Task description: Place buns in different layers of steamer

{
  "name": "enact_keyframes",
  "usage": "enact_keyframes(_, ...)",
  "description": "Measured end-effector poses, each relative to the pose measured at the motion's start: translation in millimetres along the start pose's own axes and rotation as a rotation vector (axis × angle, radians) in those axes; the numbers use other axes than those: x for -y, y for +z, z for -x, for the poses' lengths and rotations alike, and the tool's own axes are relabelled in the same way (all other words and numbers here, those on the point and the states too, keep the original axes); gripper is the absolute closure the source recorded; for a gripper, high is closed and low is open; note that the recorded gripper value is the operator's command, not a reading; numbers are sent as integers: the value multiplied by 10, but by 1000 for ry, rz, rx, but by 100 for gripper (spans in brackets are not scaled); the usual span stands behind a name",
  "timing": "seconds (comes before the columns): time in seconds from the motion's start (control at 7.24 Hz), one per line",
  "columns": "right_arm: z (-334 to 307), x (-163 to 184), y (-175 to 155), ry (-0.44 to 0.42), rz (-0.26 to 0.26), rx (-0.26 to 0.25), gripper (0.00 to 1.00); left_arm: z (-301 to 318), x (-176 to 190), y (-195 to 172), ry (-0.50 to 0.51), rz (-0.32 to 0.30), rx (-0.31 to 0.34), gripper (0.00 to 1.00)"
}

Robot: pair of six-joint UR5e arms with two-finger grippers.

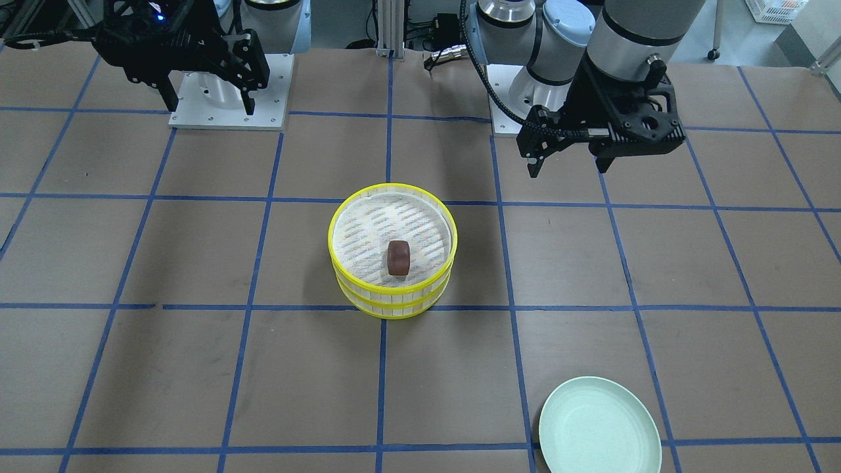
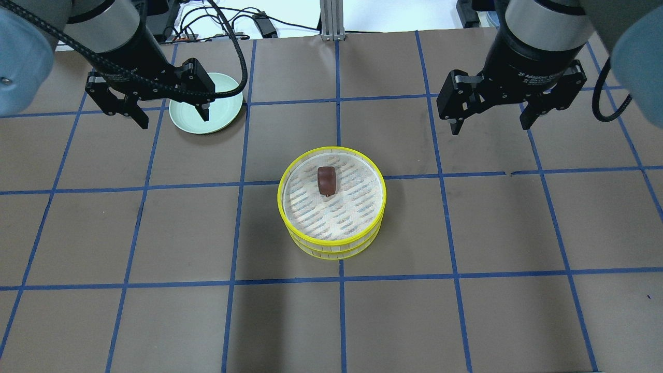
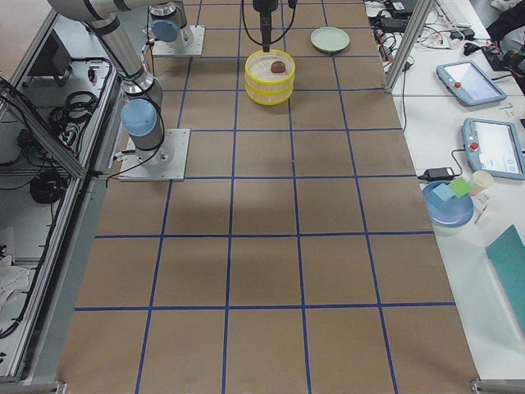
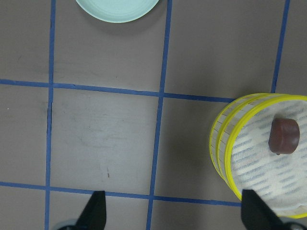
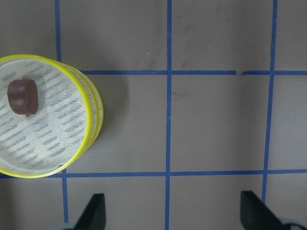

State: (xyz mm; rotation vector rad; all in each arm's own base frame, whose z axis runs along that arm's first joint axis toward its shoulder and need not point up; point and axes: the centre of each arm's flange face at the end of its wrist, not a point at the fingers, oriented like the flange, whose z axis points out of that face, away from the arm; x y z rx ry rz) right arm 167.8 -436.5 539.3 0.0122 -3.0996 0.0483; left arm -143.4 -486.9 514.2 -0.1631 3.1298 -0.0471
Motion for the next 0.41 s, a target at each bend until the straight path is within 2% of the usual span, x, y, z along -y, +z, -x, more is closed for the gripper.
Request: enact_keyframes(0.41,1,1,1,0,0,1,0,7,-33,-38,0,-6,3,0)
